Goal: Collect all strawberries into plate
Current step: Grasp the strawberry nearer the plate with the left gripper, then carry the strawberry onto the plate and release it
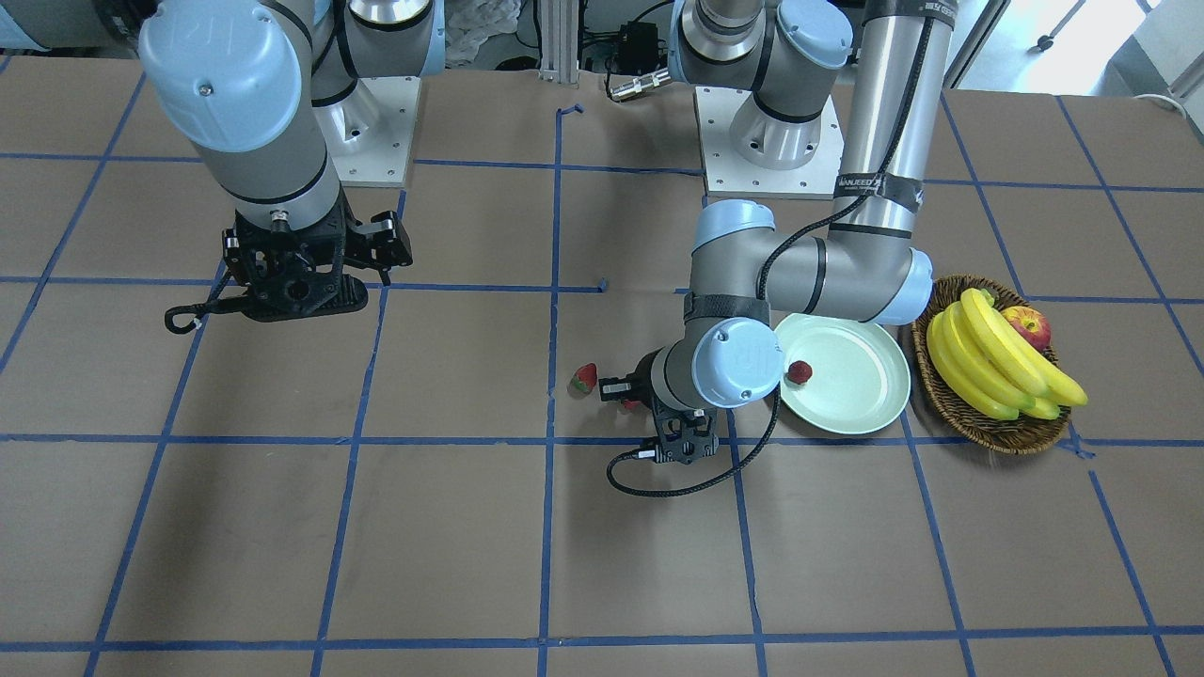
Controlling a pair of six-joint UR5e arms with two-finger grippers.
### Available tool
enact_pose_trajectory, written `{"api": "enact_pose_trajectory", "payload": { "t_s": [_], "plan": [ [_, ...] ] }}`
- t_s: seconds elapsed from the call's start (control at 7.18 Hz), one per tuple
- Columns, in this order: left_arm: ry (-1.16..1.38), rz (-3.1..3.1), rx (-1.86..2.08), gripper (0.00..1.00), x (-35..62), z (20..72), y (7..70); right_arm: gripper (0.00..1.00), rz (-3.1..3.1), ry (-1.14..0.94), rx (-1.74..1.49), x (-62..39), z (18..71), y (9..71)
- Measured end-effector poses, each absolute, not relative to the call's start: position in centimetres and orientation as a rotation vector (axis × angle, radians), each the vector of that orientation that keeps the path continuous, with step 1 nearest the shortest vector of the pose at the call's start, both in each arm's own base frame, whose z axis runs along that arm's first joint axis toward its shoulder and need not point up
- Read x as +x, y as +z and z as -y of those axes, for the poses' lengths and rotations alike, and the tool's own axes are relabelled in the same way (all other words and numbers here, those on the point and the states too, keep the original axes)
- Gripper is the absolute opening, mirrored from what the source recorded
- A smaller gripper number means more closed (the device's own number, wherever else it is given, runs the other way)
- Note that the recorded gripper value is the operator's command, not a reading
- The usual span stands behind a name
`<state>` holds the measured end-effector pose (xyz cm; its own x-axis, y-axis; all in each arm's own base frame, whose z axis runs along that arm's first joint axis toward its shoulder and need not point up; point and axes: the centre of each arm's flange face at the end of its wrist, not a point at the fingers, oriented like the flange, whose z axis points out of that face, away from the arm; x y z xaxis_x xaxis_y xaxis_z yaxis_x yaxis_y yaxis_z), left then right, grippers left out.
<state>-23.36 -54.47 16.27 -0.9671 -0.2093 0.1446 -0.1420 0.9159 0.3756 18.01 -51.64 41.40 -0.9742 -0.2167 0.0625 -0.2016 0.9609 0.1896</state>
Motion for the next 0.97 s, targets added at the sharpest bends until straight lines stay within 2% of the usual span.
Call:
{"api": "enact_pose_trajectory", "payload": {
  "t_s": [0.56, 0.97],
  "plan": [
    [-0.530, 2.960, 0.199, 0.00, -21.2, 55.2, 19.4, 1.00, 3.029, -0.278, 0.324, 18.0, 51.6, 41.4],
    [-0.687, 3.129, -0.025, 0.00, -10.3, 55.8, 24.1, 1.00, 3.031, -0.273, 0.324, 18.0, 51.7, 41.4]
  ]
}}
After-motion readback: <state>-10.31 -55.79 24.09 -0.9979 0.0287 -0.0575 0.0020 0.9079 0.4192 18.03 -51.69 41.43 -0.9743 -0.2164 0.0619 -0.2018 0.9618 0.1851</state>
